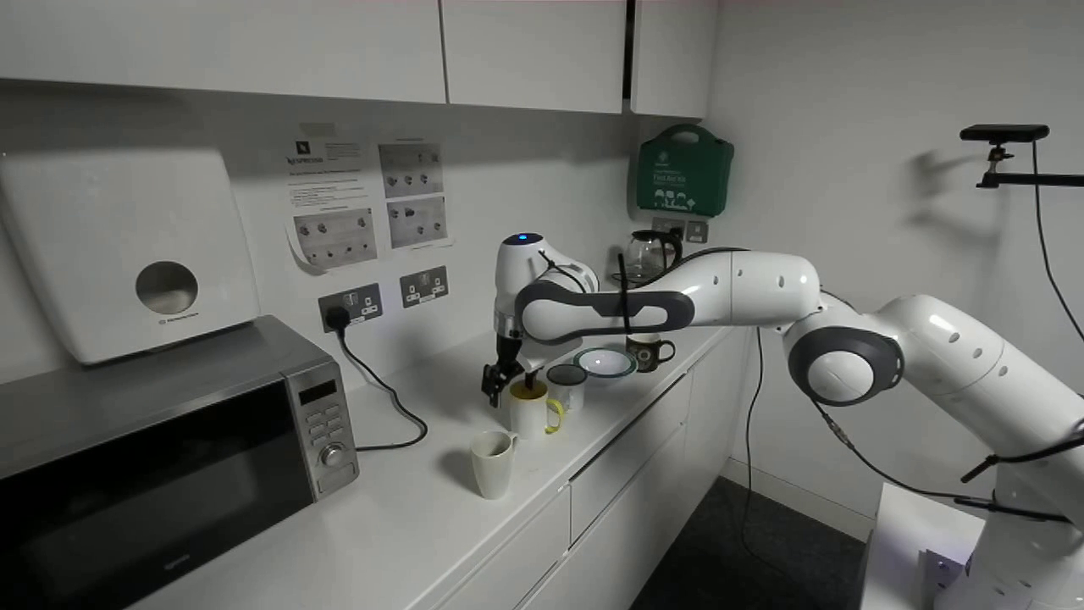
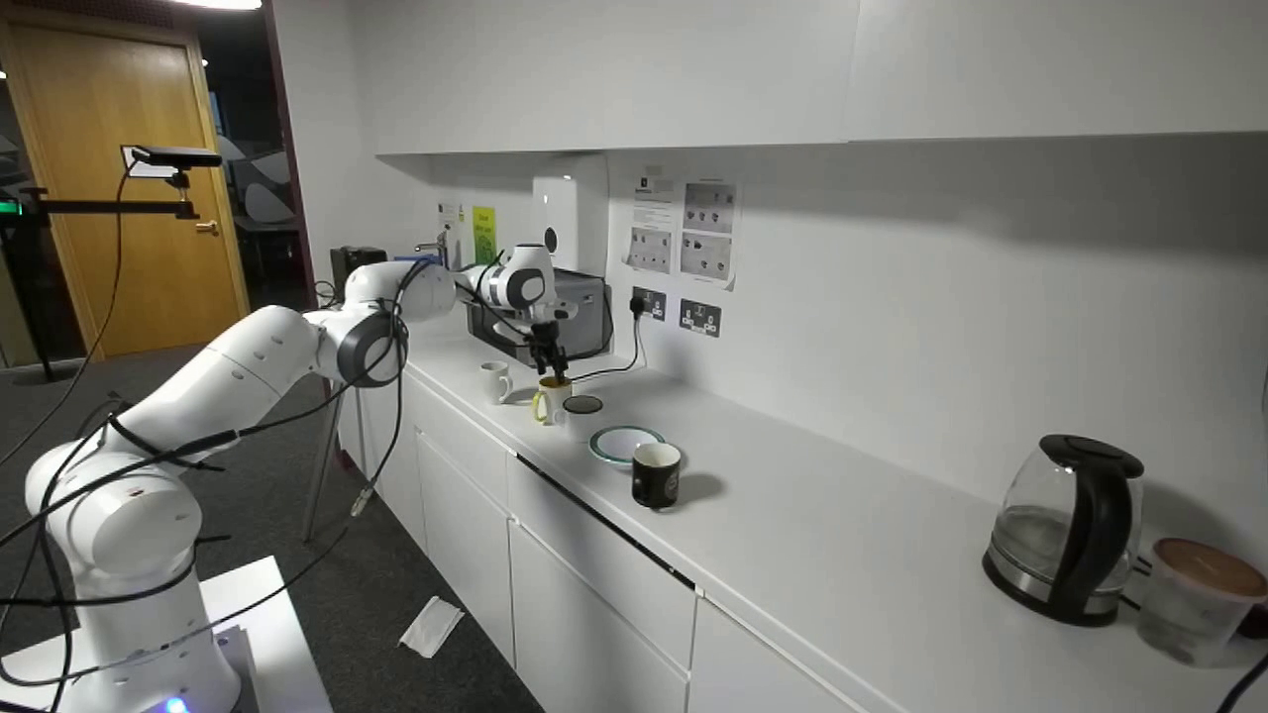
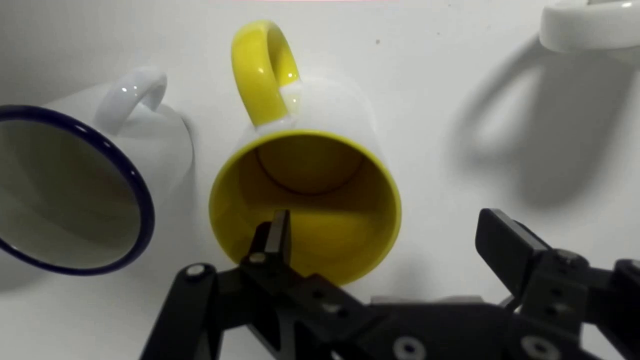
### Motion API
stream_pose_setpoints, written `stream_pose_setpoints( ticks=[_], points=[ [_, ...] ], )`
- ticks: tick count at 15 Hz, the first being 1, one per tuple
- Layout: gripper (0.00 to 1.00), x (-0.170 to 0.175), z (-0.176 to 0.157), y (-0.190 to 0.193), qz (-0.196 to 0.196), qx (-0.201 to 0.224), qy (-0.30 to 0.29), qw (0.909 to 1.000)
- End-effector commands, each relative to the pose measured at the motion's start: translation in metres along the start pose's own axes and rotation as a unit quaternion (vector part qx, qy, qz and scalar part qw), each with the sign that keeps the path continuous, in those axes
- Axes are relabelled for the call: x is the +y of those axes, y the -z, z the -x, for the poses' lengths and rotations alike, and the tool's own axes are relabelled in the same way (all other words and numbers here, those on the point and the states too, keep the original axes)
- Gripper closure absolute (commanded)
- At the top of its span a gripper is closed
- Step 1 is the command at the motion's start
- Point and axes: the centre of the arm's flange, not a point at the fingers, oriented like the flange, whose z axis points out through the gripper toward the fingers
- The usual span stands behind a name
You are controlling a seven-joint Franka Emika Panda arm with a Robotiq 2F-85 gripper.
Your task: Move the yellow cup
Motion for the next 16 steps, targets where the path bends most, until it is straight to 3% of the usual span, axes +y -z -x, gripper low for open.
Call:
stream_pose_setpoints(
  ticks=[1, 7, 16],
  points=[
    [0.00, -0.002, -0.025, 0.002, -0.017, -0.013, 0.011, 0.9997],
    [0.00, 0.001, -0.028, -0.017, -0.030, -0.022, 0.013, 0.9992],
    [0.00, -0.005, -0.042, 0.002, -0.040, 0.084, 0.036, 0.9950]
  ],
)
